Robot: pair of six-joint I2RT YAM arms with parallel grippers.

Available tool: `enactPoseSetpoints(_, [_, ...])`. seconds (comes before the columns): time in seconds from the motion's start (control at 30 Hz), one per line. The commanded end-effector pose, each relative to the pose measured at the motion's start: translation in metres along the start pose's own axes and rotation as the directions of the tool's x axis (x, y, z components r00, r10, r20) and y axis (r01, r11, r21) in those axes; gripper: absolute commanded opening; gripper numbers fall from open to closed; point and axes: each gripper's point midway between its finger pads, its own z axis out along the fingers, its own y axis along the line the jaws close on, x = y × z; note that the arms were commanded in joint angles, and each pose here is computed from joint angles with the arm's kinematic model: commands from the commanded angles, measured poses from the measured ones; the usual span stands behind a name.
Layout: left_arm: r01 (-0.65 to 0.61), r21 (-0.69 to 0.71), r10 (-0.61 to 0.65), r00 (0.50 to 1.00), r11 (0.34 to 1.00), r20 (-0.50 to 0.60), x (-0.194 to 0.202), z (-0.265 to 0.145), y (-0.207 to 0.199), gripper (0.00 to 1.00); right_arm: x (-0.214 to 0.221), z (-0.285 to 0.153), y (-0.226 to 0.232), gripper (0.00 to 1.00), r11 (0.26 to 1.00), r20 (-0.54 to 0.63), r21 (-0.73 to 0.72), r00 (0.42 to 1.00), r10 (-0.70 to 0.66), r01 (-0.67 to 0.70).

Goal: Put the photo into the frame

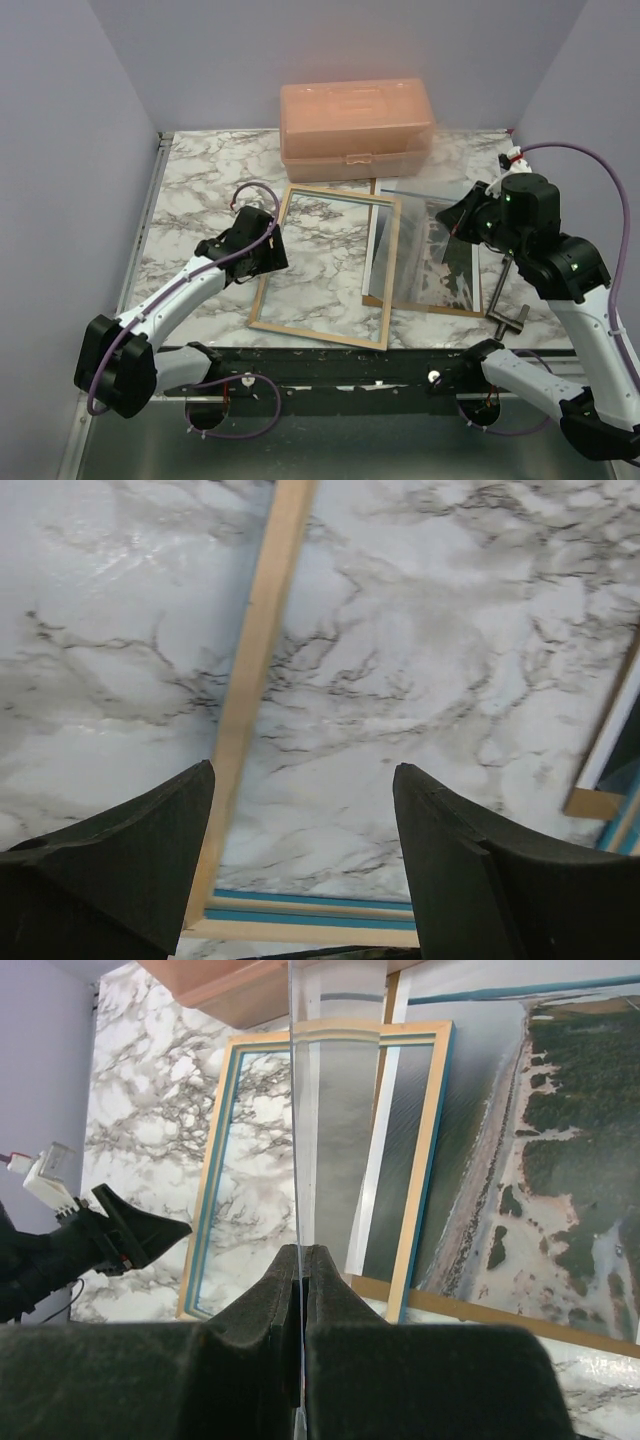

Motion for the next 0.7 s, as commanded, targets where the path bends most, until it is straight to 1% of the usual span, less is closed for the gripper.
enactPoseSetpoints(0.0, [-0.061, -0.24, 0.054, 0.998, 0.969, -0.037, 0.006, -0.005, 0.054, 0.74, -0.002, 0.006, 0.015, 0.01, 0.997, 0.008, -0.074, 1.0, 0.022, -0.022])
enactPoseSetpoints(0.13, [-0.081, -0.26, 0.048, 0.99, 0.962, -0.133, 0.02, 0.011, 0.063, 0.74, 0.003, 0.01, 0.016, 0.01, 0.996, -0.011, -0.084, 1.0, 0.025, -0.026])
enactPoseSetpoints(0.27, [-0.103, -0.255, 0.048, 0.976, 0.962, -0.214, 0.032, 0.024, 0.062, 0.72, 0.006, 0.012, 0.017, 0.01, 0.996, -0.021, -0.089, 0.999, 0.026, -0.027])
enactPoseSetpoints(0.4, [-0.109, -0.232, 0.047, 0.965, 0.967, -0.258, 0.042, 0.032, 0.059, 0.68, 0.009, 0.013, 0.016, 0.0, 0.996, -0.032, -0.088, 0.999, 0.024, -0.027])
enactPoseSetpoints(0.67, [-0.091, -0.161, 0.034, 0.945, 0.983, -0.324, 0.059, 0.041, 0.049, 0.53, 0.01, 0.014, 0.017, 0.01, 0.995, -0.029, -0.096, 0.999, 0.027, -0.03])
